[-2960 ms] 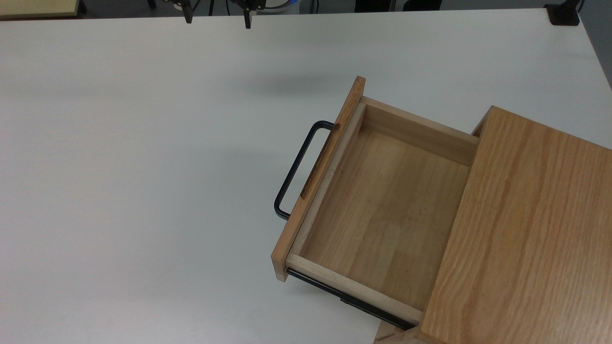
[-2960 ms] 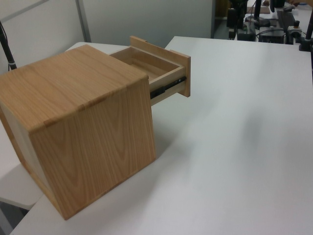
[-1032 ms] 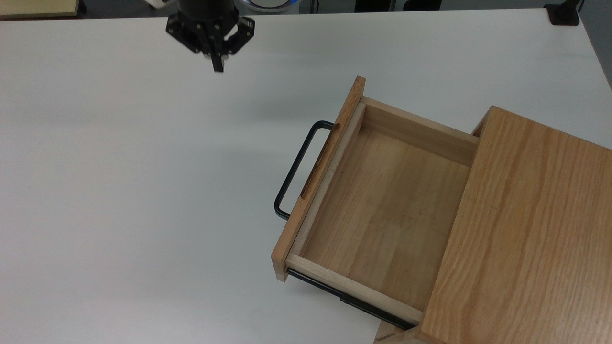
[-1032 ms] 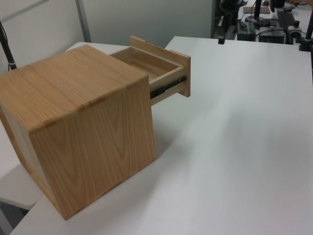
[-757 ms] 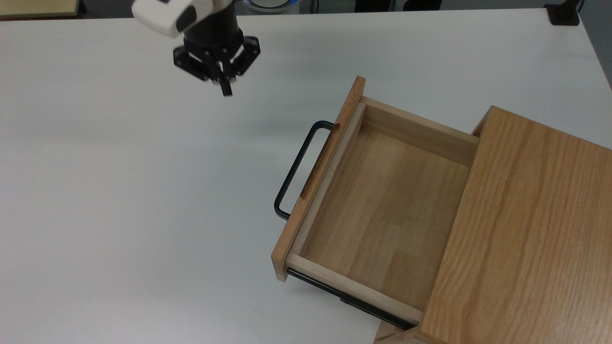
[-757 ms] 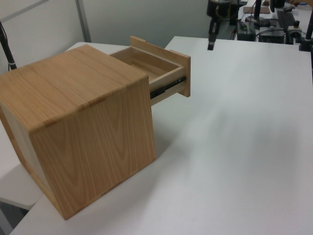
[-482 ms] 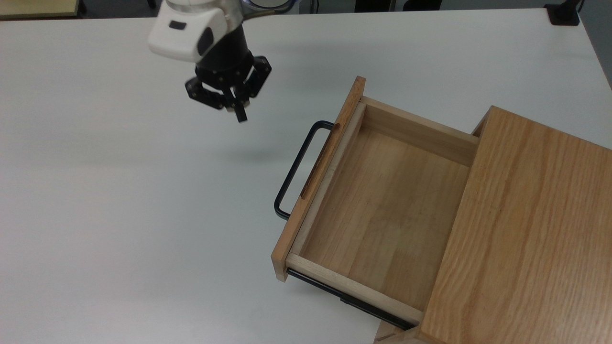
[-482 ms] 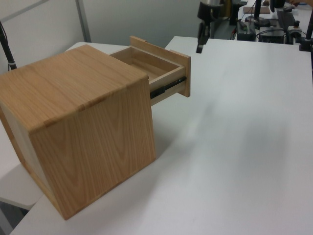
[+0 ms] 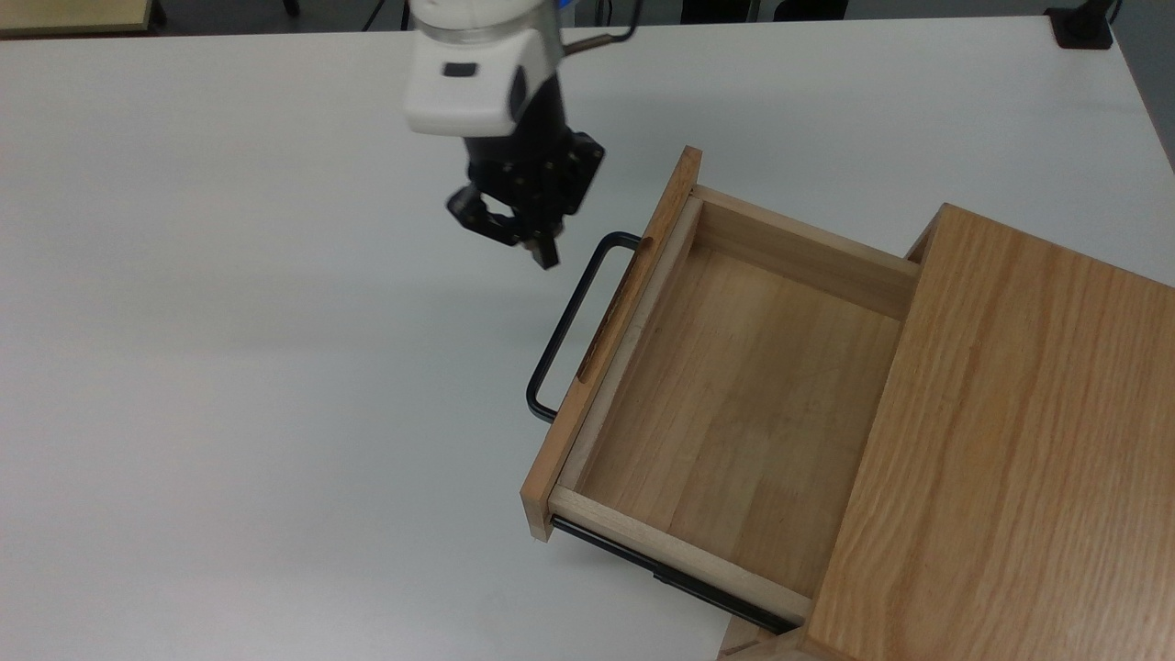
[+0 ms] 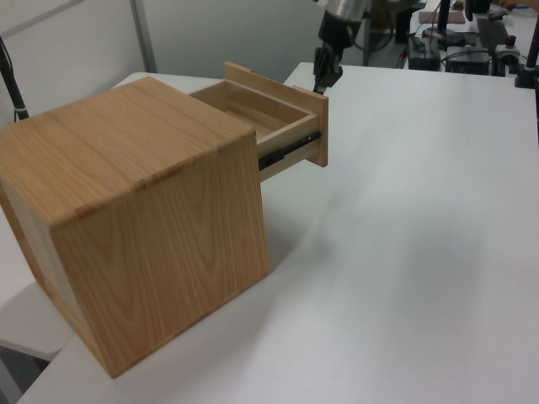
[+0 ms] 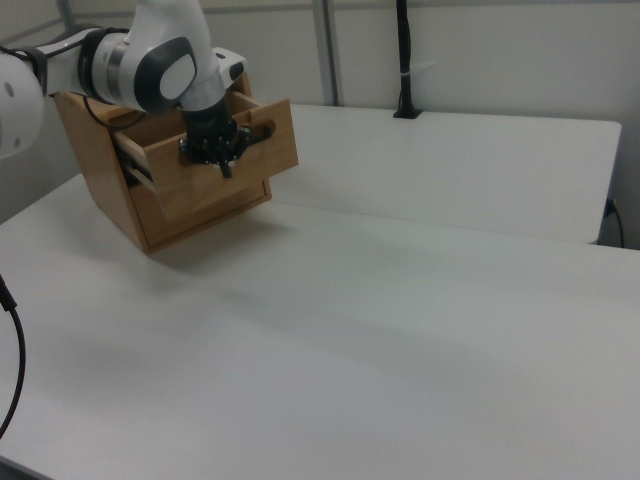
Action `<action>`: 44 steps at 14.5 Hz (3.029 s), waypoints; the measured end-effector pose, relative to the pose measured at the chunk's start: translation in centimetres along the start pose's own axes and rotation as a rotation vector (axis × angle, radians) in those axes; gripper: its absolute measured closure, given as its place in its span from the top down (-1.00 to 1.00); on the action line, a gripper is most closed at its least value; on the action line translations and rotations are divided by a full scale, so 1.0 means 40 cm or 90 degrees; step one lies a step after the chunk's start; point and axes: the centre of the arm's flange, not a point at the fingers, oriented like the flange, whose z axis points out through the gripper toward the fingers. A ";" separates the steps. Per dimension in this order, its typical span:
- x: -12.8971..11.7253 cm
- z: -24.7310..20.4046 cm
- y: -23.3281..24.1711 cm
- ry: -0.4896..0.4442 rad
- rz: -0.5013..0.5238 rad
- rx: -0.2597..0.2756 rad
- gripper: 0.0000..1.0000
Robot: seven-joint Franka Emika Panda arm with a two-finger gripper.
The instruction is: Close the drawer by sliding it
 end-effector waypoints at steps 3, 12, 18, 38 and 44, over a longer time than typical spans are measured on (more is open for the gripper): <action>0.032 0.026 -0.034 0.018 -0.016 -0.005 -0.99; 0.137 0.062 -0.156 0.112 -0.015 -0.016 -0.99; 0.222 0.098 -0.302 0.188 0.007 -0.018 -0.99; 0.017 0.055 -0.026 -0.014 0.166 -0.020 -0.99; -0.208 -0.176 0.079 -0.206 0.346 -0.071 -0.92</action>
